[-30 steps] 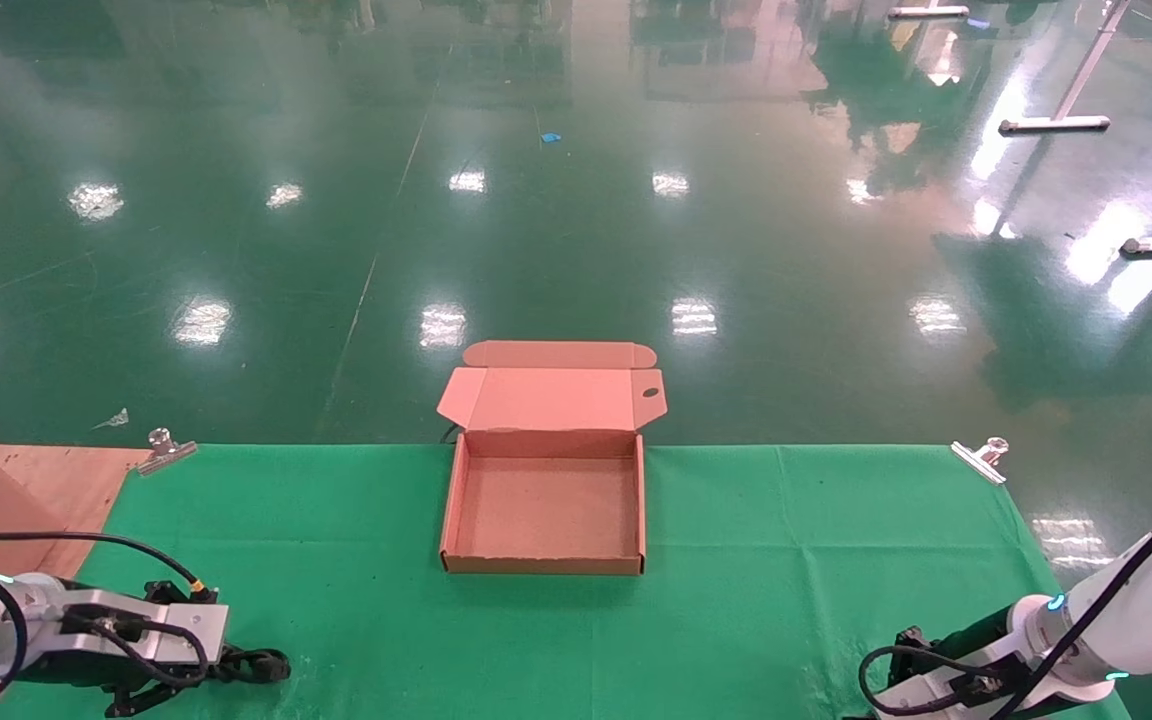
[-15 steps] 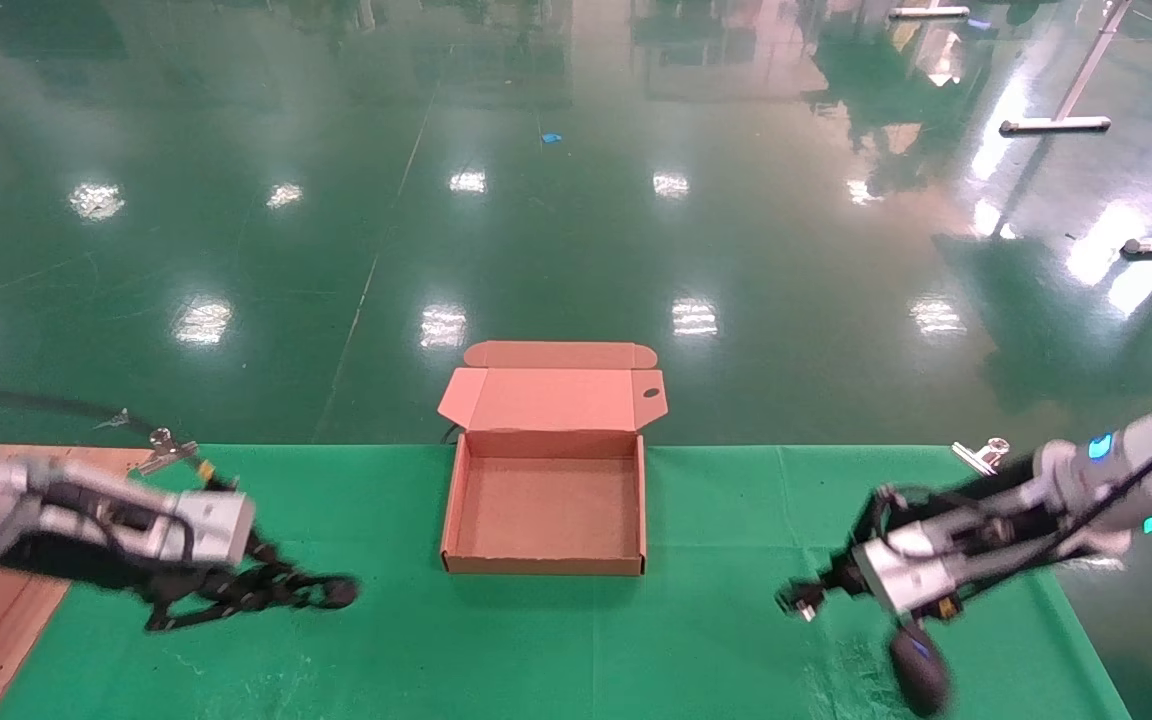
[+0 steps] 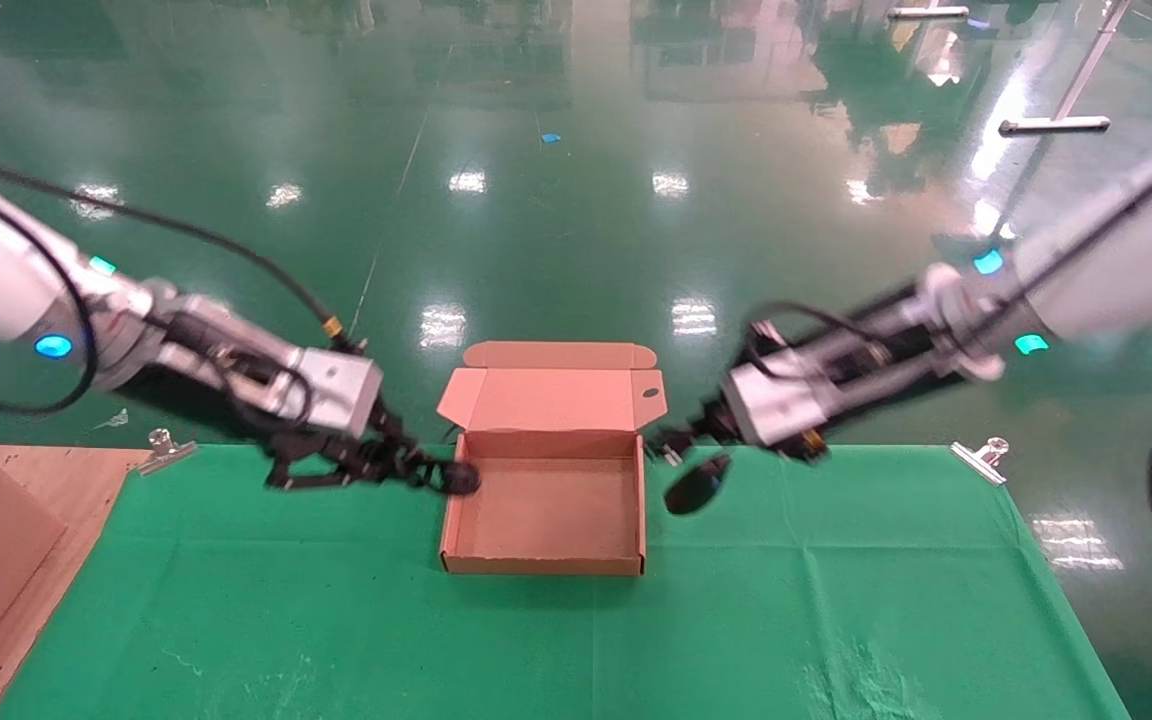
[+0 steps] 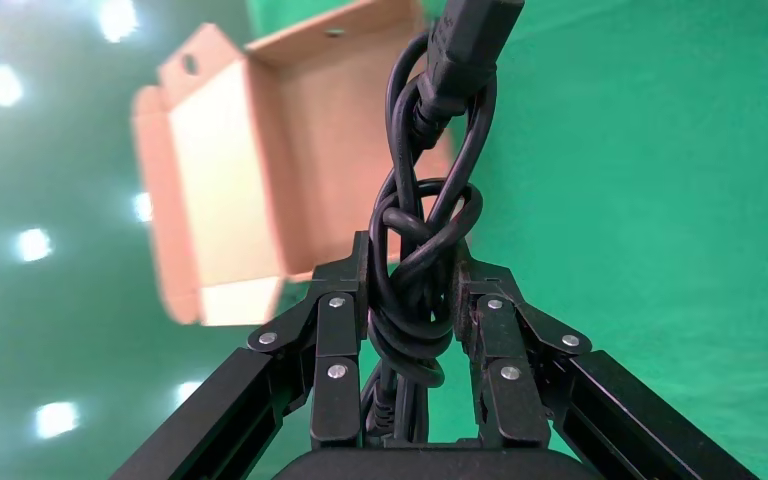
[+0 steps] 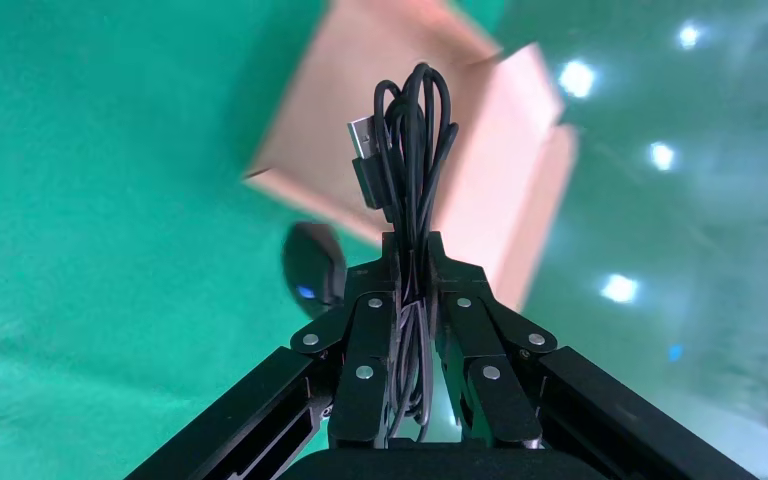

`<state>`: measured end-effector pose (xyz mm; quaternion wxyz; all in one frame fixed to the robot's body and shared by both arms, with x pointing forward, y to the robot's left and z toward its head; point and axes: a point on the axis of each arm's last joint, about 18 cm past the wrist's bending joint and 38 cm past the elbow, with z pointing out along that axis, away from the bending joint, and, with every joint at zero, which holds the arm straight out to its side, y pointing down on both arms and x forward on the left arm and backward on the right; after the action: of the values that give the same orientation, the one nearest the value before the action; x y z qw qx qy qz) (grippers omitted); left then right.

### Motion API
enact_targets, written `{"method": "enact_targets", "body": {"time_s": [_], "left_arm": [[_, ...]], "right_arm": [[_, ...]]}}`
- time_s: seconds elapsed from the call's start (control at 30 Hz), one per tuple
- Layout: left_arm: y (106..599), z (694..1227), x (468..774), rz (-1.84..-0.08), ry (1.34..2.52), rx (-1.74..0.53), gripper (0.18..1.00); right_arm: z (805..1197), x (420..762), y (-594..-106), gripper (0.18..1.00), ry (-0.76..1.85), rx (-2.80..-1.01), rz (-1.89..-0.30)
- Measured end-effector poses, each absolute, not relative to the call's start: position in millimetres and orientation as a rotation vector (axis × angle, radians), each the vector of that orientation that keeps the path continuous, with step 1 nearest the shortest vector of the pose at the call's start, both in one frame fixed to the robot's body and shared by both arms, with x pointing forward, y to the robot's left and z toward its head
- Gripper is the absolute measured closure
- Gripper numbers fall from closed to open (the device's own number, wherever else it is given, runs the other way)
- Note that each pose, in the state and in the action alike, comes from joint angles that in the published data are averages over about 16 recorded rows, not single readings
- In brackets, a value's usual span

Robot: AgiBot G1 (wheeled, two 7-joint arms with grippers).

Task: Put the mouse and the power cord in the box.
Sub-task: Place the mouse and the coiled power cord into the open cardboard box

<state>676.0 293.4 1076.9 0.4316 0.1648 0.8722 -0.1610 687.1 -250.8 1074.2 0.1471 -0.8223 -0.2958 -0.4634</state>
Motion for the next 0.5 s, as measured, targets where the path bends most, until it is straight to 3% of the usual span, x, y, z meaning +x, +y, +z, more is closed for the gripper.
{"method": "enact_targets", "body": {"time_s": [0.23, 0.5], "left_arm": [[273, 1101, 697, -0.343, 2.048, 0.386, 0.845], [262, 1104, 713, -0.307, 1.979, 0.369, 0.845]], "right_arm": [[1103, 697, -218, 0.956, -0.856, -2.296, -1.466], [1107, 714, -202, 0.957, -0.823, -2.242, -1.600]]}}
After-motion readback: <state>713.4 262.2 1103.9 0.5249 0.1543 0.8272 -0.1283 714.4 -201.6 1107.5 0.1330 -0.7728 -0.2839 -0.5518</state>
